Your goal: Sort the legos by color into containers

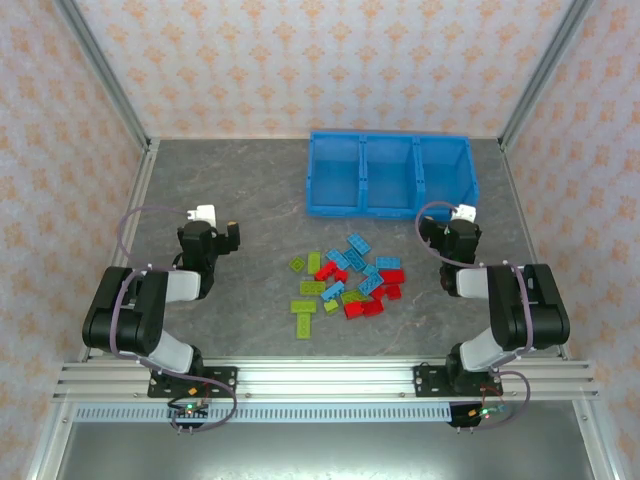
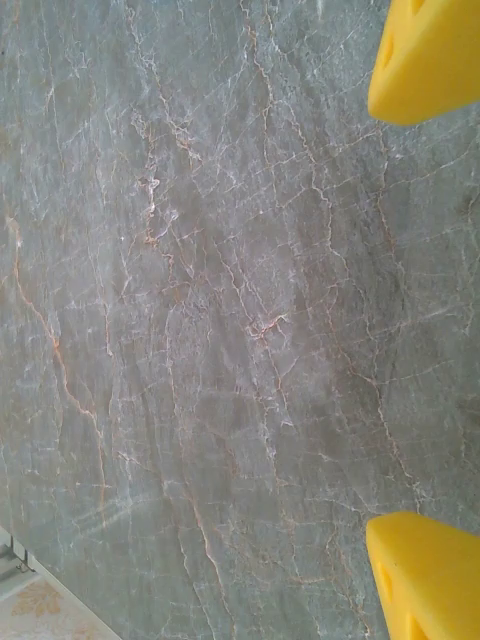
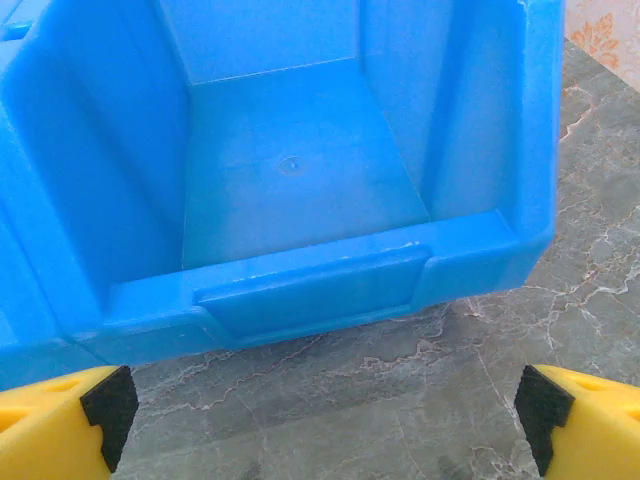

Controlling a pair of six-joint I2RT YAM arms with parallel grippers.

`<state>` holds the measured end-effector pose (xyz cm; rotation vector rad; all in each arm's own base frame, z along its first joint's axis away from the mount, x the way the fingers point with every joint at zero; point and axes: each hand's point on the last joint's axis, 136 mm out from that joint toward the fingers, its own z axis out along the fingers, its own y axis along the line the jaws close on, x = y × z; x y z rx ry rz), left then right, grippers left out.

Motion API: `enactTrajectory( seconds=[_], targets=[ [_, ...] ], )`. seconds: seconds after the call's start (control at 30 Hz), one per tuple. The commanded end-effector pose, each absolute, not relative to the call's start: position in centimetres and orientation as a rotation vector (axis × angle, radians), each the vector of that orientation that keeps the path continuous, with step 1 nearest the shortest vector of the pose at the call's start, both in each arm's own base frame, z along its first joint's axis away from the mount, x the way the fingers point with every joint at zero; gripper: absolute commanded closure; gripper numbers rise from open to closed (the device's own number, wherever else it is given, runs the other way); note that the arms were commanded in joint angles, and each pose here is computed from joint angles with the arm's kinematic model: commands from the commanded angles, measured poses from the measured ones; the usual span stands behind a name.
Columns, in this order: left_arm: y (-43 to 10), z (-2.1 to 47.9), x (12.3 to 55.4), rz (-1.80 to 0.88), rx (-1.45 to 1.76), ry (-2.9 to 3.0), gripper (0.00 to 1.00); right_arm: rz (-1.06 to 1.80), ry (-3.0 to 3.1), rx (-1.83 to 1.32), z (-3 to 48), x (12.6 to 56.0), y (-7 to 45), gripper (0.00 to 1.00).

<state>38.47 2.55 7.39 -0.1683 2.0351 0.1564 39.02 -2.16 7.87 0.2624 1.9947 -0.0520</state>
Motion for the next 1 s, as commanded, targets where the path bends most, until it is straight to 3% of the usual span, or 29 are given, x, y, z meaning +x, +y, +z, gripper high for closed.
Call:
enactTrajectory(
  seconds=[0.0, 0.53, 0.63, 0.77, 0.97],
  targets=[
    [2.4, 9.3, 39.4, 0.157, -0.16, 1.972, 0.0, -0.054, 1.972, 0.253, 8.8, 39.5, -2.2, 0.01],
    [2.4, 9.3, 39.4, 0.158, -0.161, 1.971, 0.0, -0.05, 1.968, 0.255, 8.9, 39.5, -2.2, 0.01],
    [2.6, 9.6, 39.3, 0.19, -0.174, 1.974, 0.0, -0.036, 1.998, 0.223, 10.8, 39.6, -1.7, 0.0],
    [2.1, 12.7, 39.2, 0.259, -0.148, 1.994, 0.0, -0.071, 2.104, 0.564, 15.5, 38.3, -4.0, 0.01],
    [-0.1, 19.0, 37.5, 0.129, -0.18, 1.953, 0.0, 0.167, 2.313, 0.744, 17.1, 34.4, -0.6, 0.01]
  ],
)
